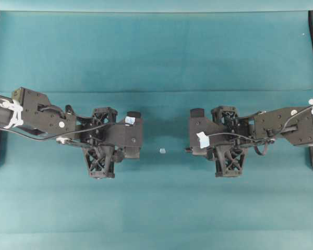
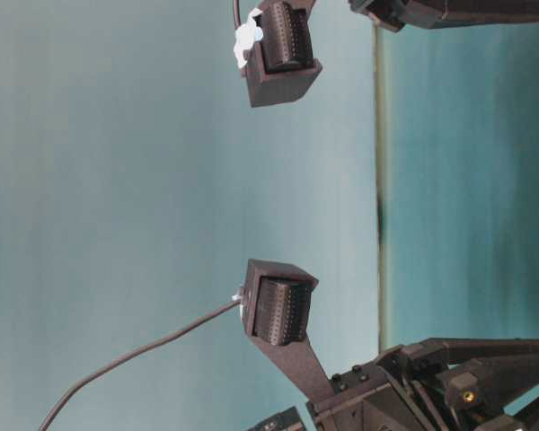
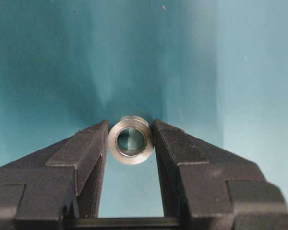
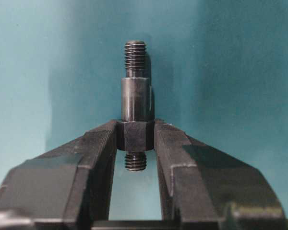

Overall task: Insert the washer onto the shaft with both hands.
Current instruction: 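Close left gripper on washer and right gripper on shaft collar, then lift both parts and bring them toward each other mid-air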

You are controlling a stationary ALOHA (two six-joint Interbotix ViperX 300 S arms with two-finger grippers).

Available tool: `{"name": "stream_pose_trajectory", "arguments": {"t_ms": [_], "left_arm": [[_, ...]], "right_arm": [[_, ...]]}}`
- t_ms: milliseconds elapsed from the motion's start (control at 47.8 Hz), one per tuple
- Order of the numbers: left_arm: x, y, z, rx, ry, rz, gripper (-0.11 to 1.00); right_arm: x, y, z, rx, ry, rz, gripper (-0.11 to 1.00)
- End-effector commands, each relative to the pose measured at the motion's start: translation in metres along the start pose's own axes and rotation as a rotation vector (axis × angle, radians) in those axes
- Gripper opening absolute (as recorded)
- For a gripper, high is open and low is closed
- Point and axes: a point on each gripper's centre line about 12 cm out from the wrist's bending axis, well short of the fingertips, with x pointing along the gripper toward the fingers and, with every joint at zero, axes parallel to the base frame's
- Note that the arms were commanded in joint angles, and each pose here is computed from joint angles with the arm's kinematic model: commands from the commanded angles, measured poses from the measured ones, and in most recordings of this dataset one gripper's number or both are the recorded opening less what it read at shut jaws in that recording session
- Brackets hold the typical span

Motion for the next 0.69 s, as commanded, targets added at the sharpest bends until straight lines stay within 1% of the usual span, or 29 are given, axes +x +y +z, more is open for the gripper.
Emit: {"name": "stream_pose_trajectory", "arguments": {"t_ms": [0, 209, 419, 545, 628, 670], "left_arm": [[-0.004, 0.0, 0.005, 0.001, -0.021, 0.0, 0.37], [-0.014, 0.002, 0.01, -0.001, -0.052, 0.004, 0.37], [-0.039, 0.006, 0.016, -0.013, -0.115, 0.012, 0.37], [-0.057, 0.005, 0.019, -0.011, -0.179, 0.012, 0.37], [-0.069, 0.004, 0.021, -0.008, -0.244, 0.012, 0.37], [-0.076, 0.004, 0.022, -0.009, -0.293, 0.013, 0.37]], "right_arm": [[0.0, -0.006, 0.002, 0.017, -0.004, -0.008, 0.0], [-0.01, -0.007, 0.008, 0.029, -0.058, -0.01, 0.0], [-0.029, -0.008, 0.017, 0.035, -0.132, -0.013, 0.0], [-0.04, -0.008, 0.023, 0.047, -0.173, -0.01, 0.0], [-0.046, -0.007, 0.026, 0.054, -0.204, -0.006, 0.0], [-0.049, -0.008, 0.028, 0.056, -0.222, -0.007, 0.0]]}}
